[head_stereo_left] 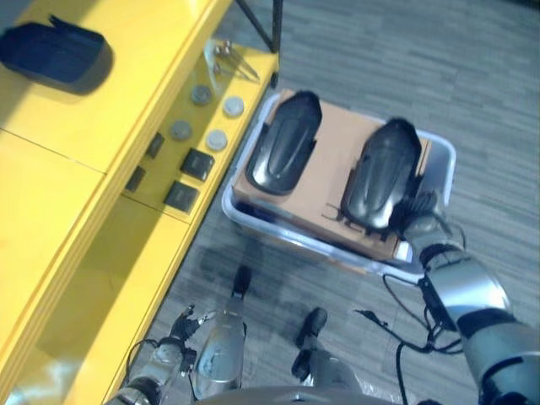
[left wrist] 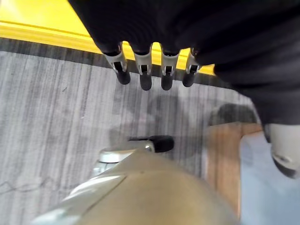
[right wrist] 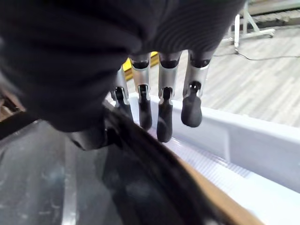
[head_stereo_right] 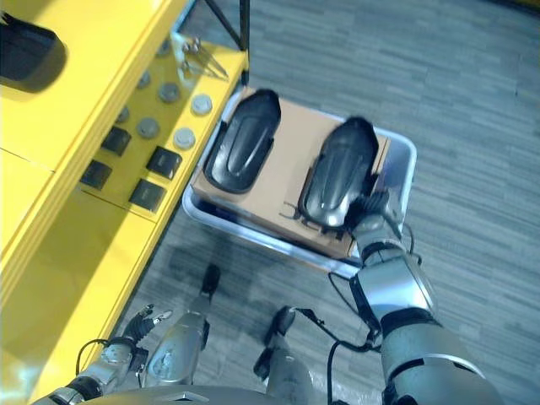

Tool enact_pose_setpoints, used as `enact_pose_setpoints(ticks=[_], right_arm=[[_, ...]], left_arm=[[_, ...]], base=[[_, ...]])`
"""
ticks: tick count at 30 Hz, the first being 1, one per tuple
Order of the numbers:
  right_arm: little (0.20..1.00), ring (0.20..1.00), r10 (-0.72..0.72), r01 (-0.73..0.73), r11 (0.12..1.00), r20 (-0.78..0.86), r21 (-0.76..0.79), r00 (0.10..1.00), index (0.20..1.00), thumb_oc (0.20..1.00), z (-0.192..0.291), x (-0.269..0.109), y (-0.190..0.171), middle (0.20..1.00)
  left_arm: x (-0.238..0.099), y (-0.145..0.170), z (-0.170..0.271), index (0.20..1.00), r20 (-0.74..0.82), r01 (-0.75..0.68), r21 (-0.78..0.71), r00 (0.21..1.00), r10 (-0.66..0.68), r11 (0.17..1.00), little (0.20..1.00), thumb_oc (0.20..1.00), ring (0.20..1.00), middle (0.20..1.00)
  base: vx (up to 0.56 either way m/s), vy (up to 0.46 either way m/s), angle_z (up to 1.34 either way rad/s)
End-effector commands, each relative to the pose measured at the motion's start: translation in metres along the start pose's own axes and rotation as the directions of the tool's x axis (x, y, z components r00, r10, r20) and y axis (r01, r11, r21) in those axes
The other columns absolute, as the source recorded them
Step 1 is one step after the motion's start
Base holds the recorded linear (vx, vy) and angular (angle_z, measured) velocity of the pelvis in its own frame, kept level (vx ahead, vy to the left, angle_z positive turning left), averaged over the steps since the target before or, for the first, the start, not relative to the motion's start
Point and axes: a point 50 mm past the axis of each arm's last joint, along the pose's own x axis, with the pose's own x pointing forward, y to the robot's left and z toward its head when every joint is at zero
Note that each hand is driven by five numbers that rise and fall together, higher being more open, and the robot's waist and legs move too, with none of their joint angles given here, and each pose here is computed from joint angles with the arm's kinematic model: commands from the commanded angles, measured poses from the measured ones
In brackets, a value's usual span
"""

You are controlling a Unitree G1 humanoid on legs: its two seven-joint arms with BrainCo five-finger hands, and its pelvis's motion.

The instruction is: Move parts from the plastic box to the shelf.

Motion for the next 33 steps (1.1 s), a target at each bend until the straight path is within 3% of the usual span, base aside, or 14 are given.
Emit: enact_pose_setpoints(ticks=[1, 3, 4, 6, 7, 10, 13, 14, 15, 16, 17, 18, 24, 33], right_arm=[[0.200, 0.200, 0.014, -0.014, 1.000, -0.017, -0.017, 1.000, 0.200, 0.200, -0.009, -0.002, 0.005, 0.200], [0.200, 0.200, -0.009, 0.009, 1.000, 0.016, -0.025, 1.000, 0.200, 0.200, -0.008, 0.000, -0.001, 0.200], [0.200, 0.200, -0.045, 0.052, 0.996, 0.104, -0.066, 0.994, 0.200, 0.200, 0.001, 0.002, -0.012, 0.200], [0.200, 0.200, -0.054, 0.067, 0.994, 0.150, -0.086, 0.987, 0.200, 0.200, 0.007, 0.002, -0.015, 0.200], [0.200, 0.200, -0.075, 0.105, 0.988, 0.236, -0.117, 0.969, 0.200, 0.200, 0.018, 0.002, -0.024, 0.200], [0.200, 0.200, -0.094, 0.148, 0.980, 0.339, -0.135, 0.936, 0.200, 0.200, 0.031, -0.001, -0.033, 0.200], [0.200, 0.200, -0.136, 0.247, 0.958, 0.524, -0.146, 0.841, 0.200, 0.200, 0.061, -0.011, -0.056, 0.200], [0.200, 0.200, -0.146, 0.319, 0.933, 0.631, -0.168, 0.761, 0.200, 0.200, 0.074, -0.023, -0.068, 0.200], [0.200, 0.200, -0.146, 0.318, 0.933, 0.629, -0.169, 0.763, 0.200, 0.200, 0.073, -0.023, -0.069, 0.200], [0.200, 0.200, -0.158, 0.372, 0.912, 0.689, -0.173, 0.708, 0.200, 0.200, 0.079, -0.032, -0.078, 0.200], [0.200, 0.200, -0.157, 0.371, 0.912, 0.687, -0.175, 0.710, 0.200, 0.200, 0.077, -0.033, -0.078, 0.200], [0.200, 0.200, -0.184, 0.454, 0.879, 0.777, -0.145, 0.603, 0.200, 0.200, 0.094, -0.050, -0.092, 0.200], [0.200, 0.200, -0.229, 0.557, 0.830, 0.890, -0.034, 0.396, 0.200, 0.200, 0.118, -0.086, -0.111, 0.200], [0.200, 0.200, -0.274, 0.505, 0.853, 0.938, 0.135, 0.211, 0.200, 0.200, 0.152, -0.123, -0.098, 0.200]], left_arm=[[0.001, 0.002, 0.004, 1.000, 0.028, -0.017, 0.043, 0.999, 0.015, 0.999, 1.000, 1.000, 1.000, 1.000], [-0.001, 0.013, 0.012, 1.000, 0.090, -0.051, 0.035, 0.995, 0.048, 0.998, 1.000, 1.000, 1.000, 1.000], [-0.007, 0.026, 0.031, 1.000, 0.212, -0.050, 0.076, 0.977, 0.033, 0.996, 1.000, 1.000, 1.000, 1.000], [-0.010, 0.033, 0.035, 1.000, 0.243, -0.054, 0.083, 0.970, 0.033, 0.995, 1.000, 1.000, 1.000, 1.000], [-0.017, 0.047, 0.056, 1.000, 0.342, -0.071, 0.071, 0.939, 0.043, 0.995, 1.000, 1.000, 1.000, 1.000], [-0.028, 0.061, 0.077, 1.000, 0.443, -0.091, 0.062, 0.895, 0.054, 0.994, 1.000, 1.000, 1.000, 1.000], [-0.051, 0.081, 0.122, 1.000, 0.618, -0.127, 0.049, 0.783, 0.070, 0.991, 1.000, 1.000, 1.000, 1.000], [-0.066, 0.090, 0.142, 1.000, 0.700, -0.149, 0.042, 0.710, 0.077, 0.988, 1.000, 1.000, 1.000, 1.000], [-0.067, 0.090, 0.142, 1.000, 0.699, -0.149, 0.045, 0.711, 0.076, 0.988, 1.000, 1.000, 1.000, 1.000], [-0.081, 0.093, 0.159, 1.000, 0.765, -0.142, 0.029, 0.640, 0.069, 0.989, 1.000, 1.000, 1.000, 1.000], [-0.082, 0.093, 0.159, 1.000, 0.764, -0.141, 0.032, 0.642, 0.067, 0.989, 1.000, 1.000, 1.000, 1.000], [-0.099, 0.095, 0.179, 1.000, 0.834, -0.132, 0.011, 0.548, 0.064, 0.991, 1.000, 1.000, 1.000, 1.000], [-0.119, 0.079, 0.223, 1.000, 0.924, -0.042, -0.022, 0.382, 0.036, 0.999, 1.000, 1.000, 1.000, 1.000], [-0.119, 0.045, 0.263, 1.000, 0.955, 0.036, -0.044, 0.296, 0.031, 0.998, 1.000, 1.000, 1.000, 1.000]], base=[[0.03, -0.014, 0.09], [0.01, -0.017, -0.03], [0.03, -0.018, -0.14], [0.02, -0.015, -0.18], [0.00, -0.016, -0.12], [0.00, -0.027, -0.08], [0.02, -0.030, -0.17], [0.03, -0.021, -0.10], [0.07, -0.036, -0.13], [0.02, -0.016, -0.29], [0.08, -0.055, -0.25], [0.05, -0.033, -0.19], [0.03, -0.033, -0.09], [0.01, -0.006, -0.02]])
